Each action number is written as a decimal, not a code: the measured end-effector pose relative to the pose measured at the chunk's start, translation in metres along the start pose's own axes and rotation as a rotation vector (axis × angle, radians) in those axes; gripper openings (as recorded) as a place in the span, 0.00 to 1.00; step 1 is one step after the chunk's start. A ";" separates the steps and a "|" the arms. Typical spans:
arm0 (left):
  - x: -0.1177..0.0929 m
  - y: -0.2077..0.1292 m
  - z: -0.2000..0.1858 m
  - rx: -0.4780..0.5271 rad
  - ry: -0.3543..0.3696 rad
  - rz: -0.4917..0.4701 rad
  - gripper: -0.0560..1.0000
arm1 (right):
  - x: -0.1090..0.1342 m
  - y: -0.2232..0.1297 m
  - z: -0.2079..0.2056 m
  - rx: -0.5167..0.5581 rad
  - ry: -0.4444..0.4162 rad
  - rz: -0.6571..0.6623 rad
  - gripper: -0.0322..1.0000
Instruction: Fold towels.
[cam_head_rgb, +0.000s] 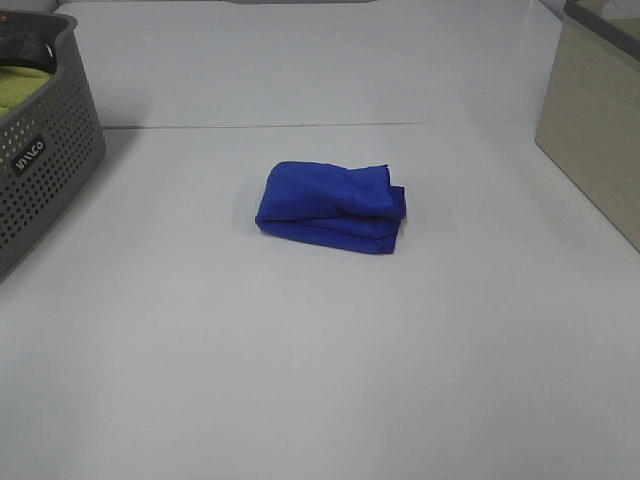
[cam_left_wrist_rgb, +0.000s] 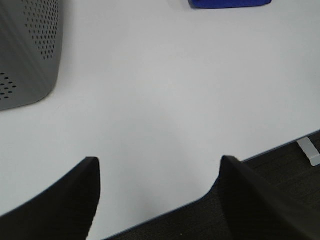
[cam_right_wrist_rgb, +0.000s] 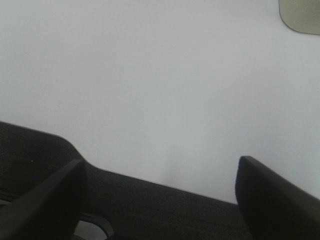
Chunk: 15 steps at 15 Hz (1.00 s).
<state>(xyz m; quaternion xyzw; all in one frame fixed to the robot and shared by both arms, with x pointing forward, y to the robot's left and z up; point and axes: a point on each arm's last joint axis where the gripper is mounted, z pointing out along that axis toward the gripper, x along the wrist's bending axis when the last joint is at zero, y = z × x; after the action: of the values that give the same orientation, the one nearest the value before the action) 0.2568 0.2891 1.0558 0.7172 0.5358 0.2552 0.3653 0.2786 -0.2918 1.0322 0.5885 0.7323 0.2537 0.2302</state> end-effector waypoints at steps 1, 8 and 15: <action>0.000 -0.001 -0.002 -0.019 0.030 -0.021 0.66 | 0.000 -0.002 -0.003 -0.022 -0.002 0.000 0.80; -0.004 -0.016 -0.023 -0.185 0.134 -0.059 0.66 | 0.002 -0.027 -0.030 -0.288 -0.113 0.072 0.80; -0.004 -0.016 -0.023 -0.187 0.135 -0.058 0.66 | 0.003 -0.030 -0.032 -0.306 -0.120 0.078 0.80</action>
<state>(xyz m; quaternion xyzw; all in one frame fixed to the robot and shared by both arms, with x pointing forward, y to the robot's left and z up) 0.2289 0.2938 1.0569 0.6454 0.5537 0.3410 0.4007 0.2356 -0.2971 1.0375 0.5886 0.6466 0.3355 0.3505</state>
